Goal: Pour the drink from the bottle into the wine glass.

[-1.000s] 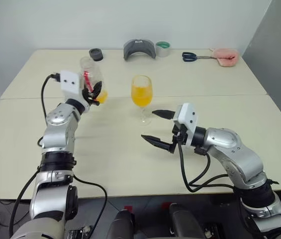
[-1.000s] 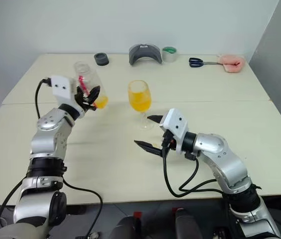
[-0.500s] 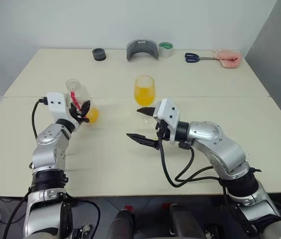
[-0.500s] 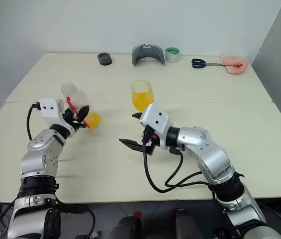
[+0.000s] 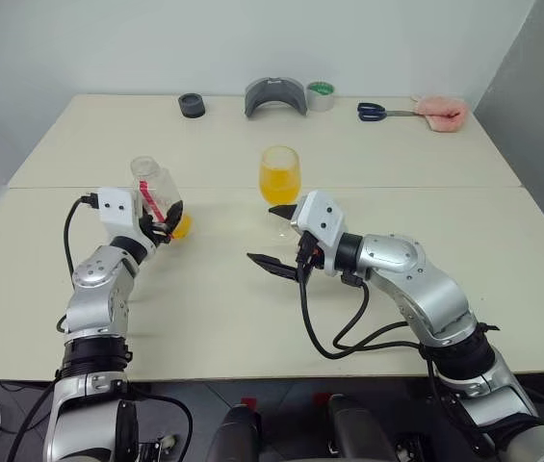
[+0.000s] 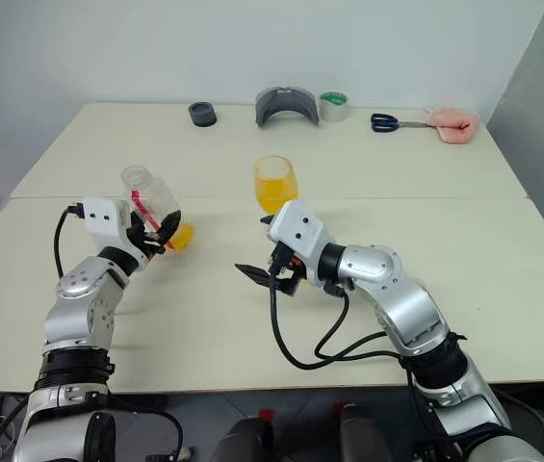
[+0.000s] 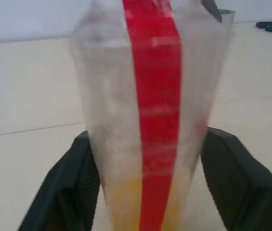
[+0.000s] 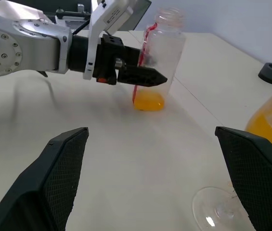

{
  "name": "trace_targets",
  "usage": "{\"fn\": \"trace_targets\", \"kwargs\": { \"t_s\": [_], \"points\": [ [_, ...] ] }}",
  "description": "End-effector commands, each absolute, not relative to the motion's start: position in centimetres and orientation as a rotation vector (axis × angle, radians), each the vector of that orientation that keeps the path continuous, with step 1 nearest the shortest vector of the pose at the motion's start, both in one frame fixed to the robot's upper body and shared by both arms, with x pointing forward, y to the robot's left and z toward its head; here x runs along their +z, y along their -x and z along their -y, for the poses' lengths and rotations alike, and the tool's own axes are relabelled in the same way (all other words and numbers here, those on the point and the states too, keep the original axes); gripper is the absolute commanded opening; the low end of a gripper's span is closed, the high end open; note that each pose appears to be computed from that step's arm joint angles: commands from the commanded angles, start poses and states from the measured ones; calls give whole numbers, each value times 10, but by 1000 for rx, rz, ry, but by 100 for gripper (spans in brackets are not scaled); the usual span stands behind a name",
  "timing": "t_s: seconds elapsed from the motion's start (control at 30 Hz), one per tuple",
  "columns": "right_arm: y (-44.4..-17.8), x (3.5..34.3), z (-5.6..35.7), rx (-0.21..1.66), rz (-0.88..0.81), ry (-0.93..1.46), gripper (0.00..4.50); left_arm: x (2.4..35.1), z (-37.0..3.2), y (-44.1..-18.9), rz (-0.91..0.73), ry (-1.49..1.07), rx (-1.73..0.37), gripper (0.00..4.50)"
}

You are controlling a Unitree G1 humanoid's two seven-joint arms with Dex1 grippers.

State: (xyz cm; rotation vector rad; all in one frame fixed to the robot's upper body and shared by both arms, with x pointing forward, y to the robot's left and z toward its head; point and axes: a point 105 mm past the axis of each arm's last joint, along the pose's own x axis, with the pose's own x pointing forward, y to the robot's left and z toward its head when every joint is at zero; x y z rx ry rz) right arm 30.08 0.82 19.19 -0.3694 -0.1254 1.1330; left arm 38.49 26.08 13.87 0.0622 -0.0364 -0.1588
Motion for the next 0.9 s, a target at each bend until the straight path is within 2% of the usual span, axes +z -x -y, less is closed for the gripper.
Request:
{"fn": "trace_targets", "kwargs": {
  "t_s": [0.03,0.07,0.27,0.57,0.7,0.9],
  "points": [
    [-297,201,-12,1139,169,375,450,149,-263,-384,72,-68,-159,433],
    [-297,201,-12,1139,168,374,450,149,-262,-384,75,-75,-161,446],
    [-298,197,-12,1138,164,380,450,152,-261,-380,103,-114,-159,446],
    [-300,168,6,1080,135,389,450,150,-261,-362,118,-159,-127,446],
    [-299,163,13,1019,148,319,450,150,-261,-353,102,-167,-91,446],
    [-301,144,44,797,125,147,450,150,-259,-331,97,-185,-3,446]
  ]
}}
